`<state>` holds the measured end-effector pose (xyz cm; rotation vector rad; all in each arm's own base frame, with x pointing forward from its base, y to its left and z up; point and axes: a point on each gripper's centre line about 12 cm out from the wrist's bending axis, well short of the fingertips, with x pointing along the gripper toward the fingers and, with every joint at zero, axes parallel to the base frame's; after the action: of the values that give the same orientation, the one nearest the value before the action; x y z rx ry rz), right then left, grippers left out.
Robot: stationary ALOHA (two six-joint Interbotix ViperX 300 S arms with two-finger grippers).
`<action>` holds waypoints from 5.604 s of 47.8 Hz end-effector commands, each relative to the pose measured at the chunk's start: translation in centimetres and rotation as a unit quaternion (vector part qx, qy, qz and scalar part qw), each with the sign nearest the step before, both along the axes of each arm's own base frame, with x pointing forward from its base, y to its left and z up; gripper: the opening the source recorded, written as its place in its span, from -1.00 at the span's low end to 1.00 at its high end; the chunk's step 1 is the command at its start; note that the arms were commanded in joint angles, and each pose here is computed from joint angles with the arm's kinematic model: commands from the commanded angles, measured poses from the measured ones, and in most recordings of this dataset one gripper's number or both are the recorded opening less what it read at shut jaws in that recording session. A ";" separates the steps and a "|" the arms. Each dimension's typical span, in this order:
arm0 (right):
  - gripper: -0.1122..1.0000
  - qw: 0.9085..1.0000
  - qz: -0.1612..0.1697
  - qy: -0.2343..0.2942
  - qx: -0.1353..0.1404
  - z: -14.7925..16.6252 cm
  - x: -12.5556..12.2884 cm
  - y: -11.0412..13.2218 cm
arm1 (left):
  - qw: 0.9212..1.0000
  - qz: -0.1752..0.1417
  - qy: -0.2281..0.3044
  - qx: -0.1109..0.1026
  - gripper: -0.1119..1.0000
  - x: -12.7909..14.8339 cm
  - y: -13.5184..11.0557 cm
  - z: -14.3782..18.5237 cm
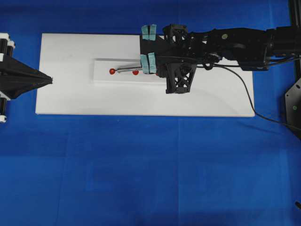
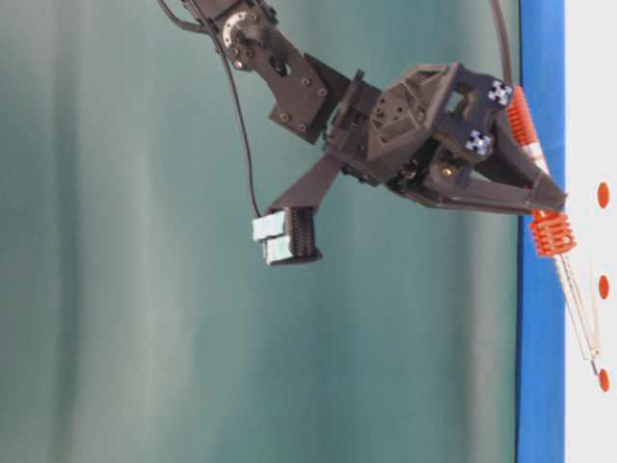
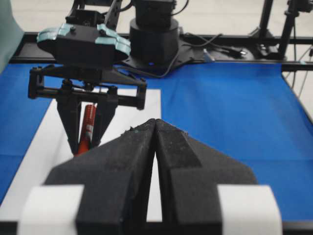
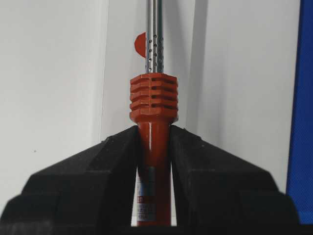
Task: Touch the tip of the soldering iron to the mark.
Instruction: 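Hold the iron tip against the leftmost red dot, then raise the iron tip and shift it rightward above the strip, then lower the iron tip onto the middle red dot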
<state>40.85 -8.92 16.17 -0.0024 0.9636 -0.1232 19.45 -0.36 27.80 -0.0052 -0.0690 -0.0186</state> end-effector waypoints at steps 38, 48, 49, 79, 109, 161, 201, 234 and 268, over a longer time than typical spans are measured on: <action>-0.68 1.000 -0.002 -0.011 -0.002 0.9 0.5 -0.2 | 1.000 -0.002 -0.005 0.002 -0.80 0.1 -0.1 0.5; -0.69 1.000 -0.004 -0.010 0.000 0.9 0.5 -0.2 | 1.000 -0.001 -0.005 0.001 -0.80 0.1 0.0 0.5; -0.69 1.000 -0.003 -0.010 -0.001 0.9 0.5 -0.2 | 1.000 -0.002 -0.005 0.001 -0.80 0.1 -0.1 0.5; -0.68 1.000 -0.003 -0.010 -0.001 1.3 0.5 -0.2 | 1.000 -0.001 -0.005 0.001 -0.80 0.1 0.0 0.4; -0.68 0.998 0.009 -0.054 -0.037 11.6 -0.6 -0.3 | 1.000 -0.002 -0.005 0.001 -0.80 0.1 -0.1 0.5; -0.68 0.999 -0.027 -0.018 -0.010 9.5 -8.2 0.6 | 1.000 -0.002 -0.005 0.001 -0.80 0.1 -0.1 0.5; -0.69 1.000 -0.028 0.008 -0.004 7.0 -6.9 0.3 | 1.000 -0.002 -0.003 0.001 -0.80 0.1 -0.1 0.4; -0.68 0.998 -0.024 0.051 0.008 0.1 -5.0 0.2 | 1.000 -0.002 -0.003 0.003 -0.80 0.1 -0.1 0.4; -0.68 0.998 -0.022 0.052 0.008 0.0 -4.8 0.3 | 1.000 -0.002 -0.003 0.004 -0.80 0.1 -0.1 0.4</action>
<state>35.68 -8.75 15.40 0.0302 1.0935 -0.1586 19.45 -0.36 27.73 -0.0006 -0.0629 -0.0184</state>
